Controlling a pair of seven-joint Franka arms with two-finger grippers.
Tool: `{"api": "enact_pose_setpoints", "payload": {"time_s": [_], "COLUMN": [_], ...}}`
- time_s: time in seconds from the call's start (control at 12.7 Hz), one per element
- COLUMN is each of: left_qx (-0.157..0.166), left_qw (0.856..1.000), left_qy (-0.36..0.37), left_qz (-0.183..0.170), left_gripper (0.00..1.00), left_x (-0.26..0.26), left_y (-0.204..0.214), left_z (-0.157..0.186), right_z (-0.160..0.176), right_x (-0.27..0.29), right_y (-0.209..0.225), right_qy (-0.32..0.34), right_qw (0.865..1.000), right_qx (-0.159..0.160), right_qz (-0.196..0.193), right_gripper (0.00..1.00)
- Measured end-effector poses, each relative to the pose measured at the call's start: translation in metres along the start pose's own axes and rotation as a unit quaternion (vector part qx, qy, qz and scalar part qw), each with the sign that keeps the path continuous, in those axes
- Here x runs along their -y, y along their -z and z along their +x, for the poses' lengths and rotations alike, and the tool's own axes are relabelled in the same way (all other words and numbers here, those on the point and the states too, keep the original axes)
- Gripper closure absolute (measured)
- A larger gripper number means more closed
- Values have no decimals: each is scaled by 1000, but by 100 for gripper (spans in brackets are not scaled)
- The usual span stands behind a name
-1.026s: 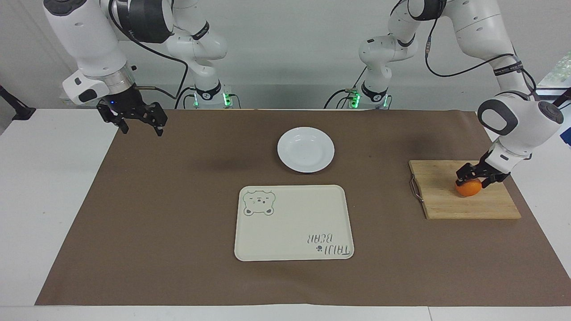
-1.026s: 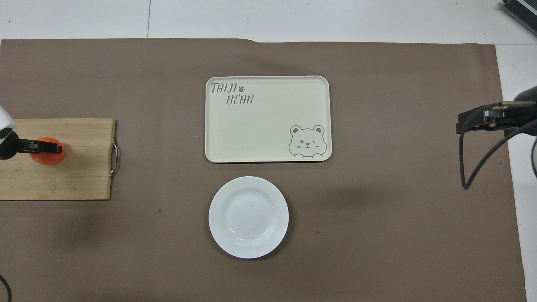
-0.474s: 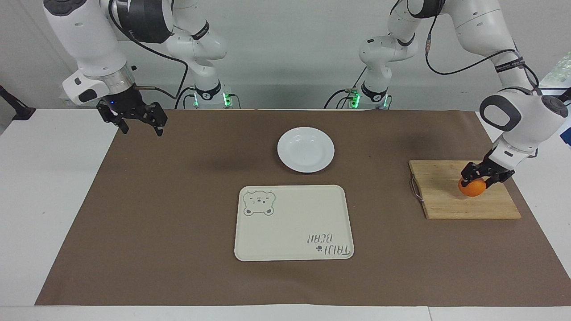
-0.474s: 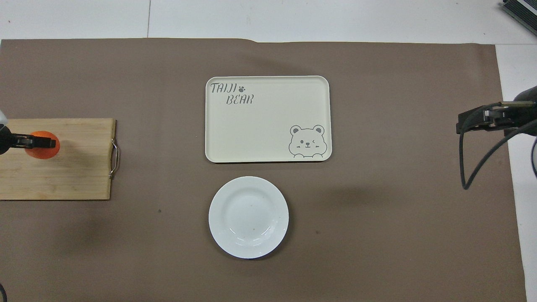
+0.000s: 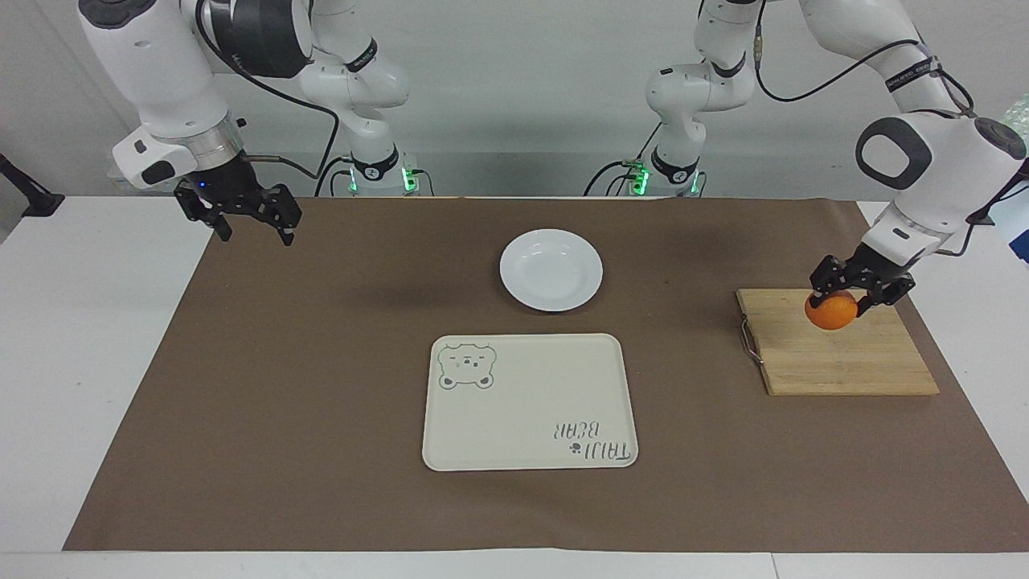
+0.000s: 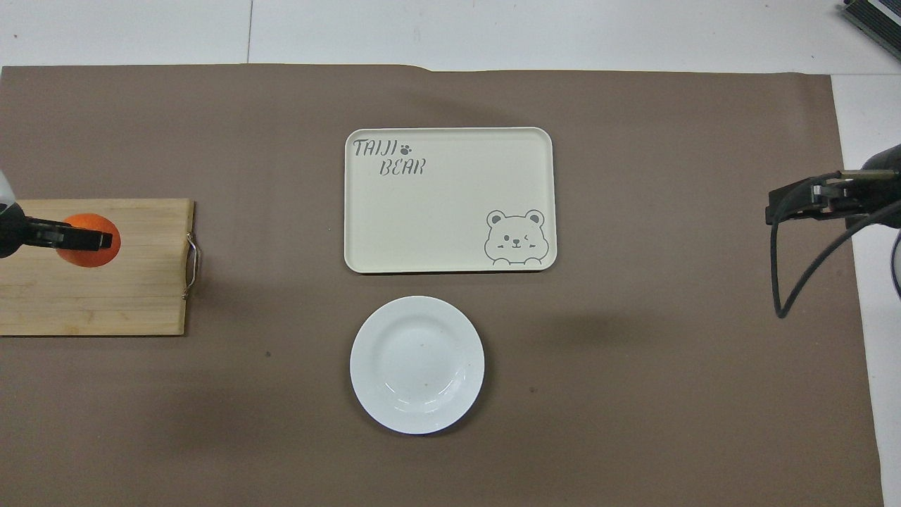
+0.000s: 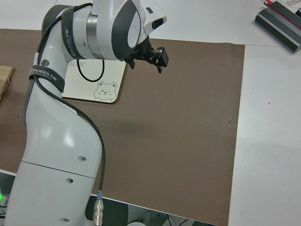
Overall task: Place orange and plate with both arms
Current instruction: 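Close the left gripper on the orange and lift it, then carry the orange with the left gripper over the white plate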
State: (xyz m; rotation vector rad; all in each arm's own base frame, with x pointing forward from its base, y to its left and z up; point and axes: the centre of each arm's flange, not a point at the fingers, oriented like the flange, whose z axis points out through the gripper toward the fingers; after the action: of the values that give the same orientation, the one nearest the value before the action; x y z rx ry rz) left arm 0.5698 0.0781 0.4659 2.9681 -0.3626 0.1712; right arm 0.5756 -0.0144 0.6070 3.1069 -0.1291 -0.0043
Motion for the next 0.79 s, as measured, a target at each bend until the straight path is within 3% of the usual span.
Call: {"api": "enact_pose_setpoints", "payload": {"time_s": [0.47,0.79], "left_qx": [50,78], "left_qw": [995,993], "left_qy": [86,89], "left_qz": [-20,-20], "left_gripper": [21,21], "left_x": [-192,-318], "left_y": [-24,-38], "left_z": [27,6], "right_z": [0,0], "right_x": [0,0], "right_y": [0,0], "right_qy": [0,0], "right_qw": [1000,1000], "right_qx": [0,0], "right_qz": [0,0], "right_gripper": [0,0]}}
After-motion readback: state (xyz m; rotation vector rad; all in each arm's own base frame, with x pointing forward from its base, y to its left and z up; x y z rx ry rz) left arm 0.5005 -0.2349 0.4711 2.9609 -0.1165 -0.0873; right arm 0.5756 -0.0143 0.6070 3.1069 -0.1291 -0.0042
